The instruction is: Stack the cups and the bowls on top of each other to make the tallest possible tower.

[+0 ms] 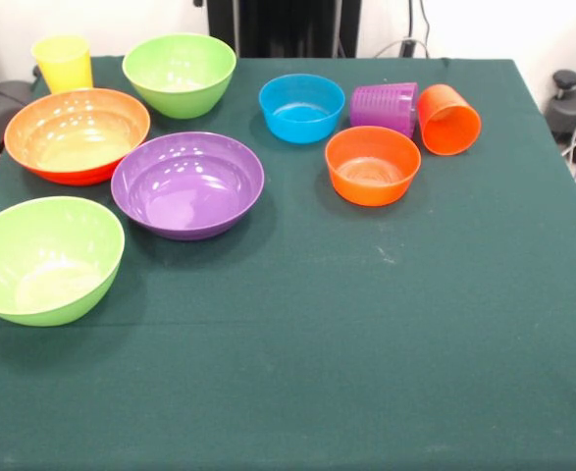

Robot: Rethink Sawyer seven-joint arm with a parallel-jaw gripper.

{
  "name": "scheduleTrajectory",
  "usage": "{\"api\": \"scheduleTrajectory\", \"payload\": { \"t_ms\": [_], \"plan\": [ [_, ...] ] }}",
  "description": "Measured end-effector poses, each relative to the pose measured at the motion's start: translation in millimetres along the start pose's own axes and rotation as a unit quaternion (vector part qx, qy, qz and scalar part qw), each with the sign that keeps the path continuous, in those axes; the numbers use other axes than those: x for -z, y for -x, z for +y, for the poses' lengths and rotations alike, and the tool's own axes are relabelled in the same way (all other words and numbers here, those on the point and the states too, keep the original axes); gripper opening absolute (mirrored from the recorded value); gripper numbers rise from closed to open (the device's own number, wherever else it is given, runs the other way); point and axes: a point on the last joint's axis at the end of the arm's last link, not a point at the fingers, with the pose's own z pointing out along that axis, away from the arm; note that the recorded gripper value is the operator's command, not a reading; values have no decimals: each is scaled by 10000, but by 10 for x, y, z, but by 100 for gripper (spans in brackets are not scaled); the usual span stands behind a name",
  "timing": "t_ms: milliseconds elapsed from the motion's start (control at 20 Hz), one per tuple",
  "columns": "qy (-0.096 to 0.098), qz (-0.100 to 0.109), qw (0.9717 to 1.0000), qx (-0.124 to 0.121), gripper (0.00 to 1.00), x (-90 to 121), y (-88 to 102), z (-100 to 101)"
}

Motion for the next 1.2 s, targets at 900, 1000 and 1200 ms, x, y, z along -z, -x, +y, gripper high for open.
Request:
{"api": "scheduleTrajectory", "payload": {
  "t_ms": [900,1000,1200],
  "plan": [
    [-31,-215,9948,994,100,-137,391,-190],
    [-30,-220,9946,1010,100,-136,401,-195],
    [-29,-227,9945,1024,100,-137,411,-199]
  ]
}}
